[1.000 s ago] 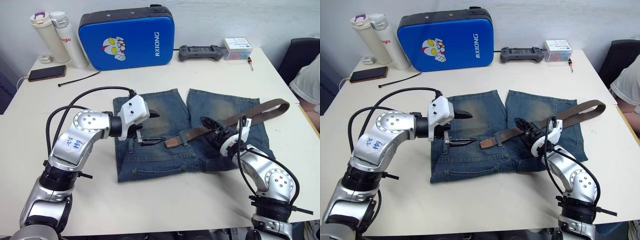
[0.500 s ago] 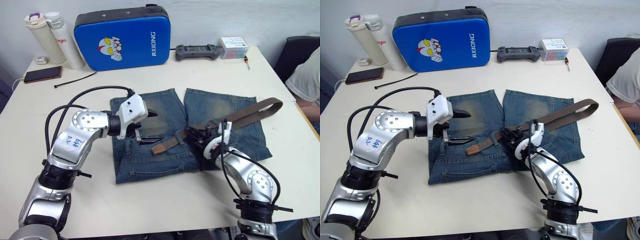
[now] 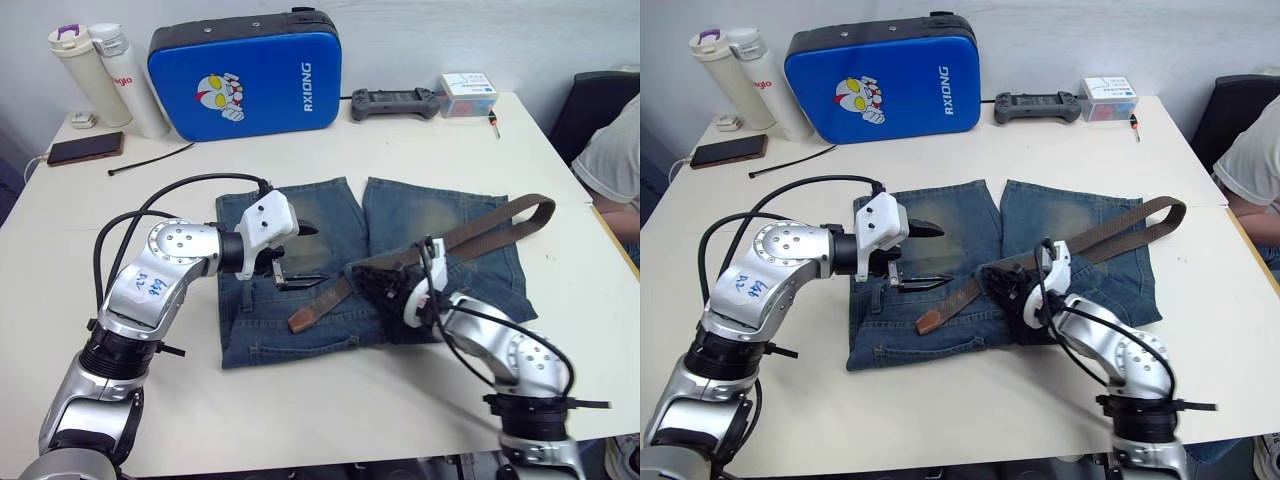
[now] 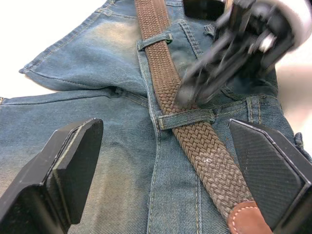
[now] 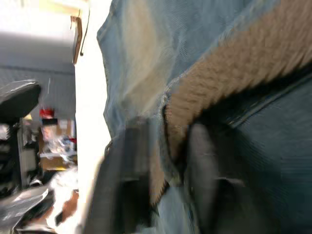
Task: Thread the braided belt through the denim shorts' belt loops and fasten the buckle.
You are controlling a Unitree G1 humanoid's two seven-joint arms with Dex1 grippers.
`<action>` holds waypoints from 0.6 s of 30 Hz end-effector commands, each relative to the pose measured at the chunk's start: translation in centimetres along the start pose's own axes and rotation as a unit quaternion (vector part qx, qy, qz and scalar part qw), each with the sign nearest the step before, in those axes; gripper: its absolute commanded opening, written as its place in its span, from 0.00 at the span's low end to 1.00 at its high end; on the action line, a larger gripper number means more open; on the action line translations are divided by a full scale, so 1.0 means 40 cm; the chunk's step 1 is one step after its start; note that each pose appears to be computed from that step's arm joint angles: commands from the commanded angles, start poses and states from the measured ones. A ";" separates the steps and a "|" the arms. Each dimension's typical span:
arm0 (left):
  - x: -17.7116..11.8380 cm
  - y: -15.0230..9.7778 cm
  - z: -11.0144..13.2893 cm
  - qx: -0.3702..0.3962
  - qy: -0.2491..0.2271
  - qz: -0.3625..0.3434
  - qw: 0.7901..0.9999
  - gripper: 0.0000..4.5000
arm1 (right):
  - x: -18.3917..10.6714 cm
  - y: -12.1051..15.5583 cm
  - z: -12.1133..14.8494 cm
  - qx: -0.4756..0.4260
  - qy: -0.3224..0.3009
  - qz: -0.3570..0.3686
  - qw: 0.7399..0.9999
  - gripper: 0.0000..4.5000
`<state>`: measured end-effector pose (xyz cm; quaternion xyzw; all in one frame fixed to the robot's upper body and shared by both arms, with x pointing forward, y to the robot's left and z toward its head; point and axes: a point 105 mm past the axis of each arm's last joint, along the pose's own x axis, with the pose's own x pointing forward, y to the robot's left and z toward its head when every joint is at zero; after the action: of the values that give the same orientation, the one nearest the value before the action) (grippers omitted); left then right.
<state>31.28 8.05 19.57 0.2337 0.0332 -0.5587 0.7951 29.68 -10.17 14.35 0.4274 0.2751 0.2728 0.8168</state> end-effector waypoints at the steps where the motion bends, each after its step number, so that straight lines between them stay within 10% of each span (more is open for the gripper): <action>1: 0.000 0.001 0.018 0.021 -0.011 -0.001 1.000 1.00 | -0.059 0.048 0.020 -0.051 0.010 0.041 0.998 0.66; 4: -0.001 0.001 0.015 0.022 -0.009 -0.004 1.000 1.00 | -0.089 0.056 0.036 -0.108 0.022 0.035 0.993 0.98; 8: -0.005 -0.030 -0.015 0.040 0.021 -0.041 0.998 1.00 | -0.130 0.077 0.024 -0.360 0.082 0.023 0.929 0.98; 12: -0.003 -0.061 -0.083 0.096 0.083 -0.063 0.990 1.00 | -0.147 0.050 -0.021 -0.559 0.176 0.023 0.810 0.98; 18: 0.013 -0.106 -0.111 0.119 0.100 -0.081 0.985 1.00 | -0.130 -0.024 -0.020 -0.564 0.188 -0.006 0.804 0.98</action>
<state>29.17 8.80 13.76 0.3545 0.0819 -0.5921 0.7191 24.91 -13.34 14.68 -0.1601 0.2266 0.4675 0.8393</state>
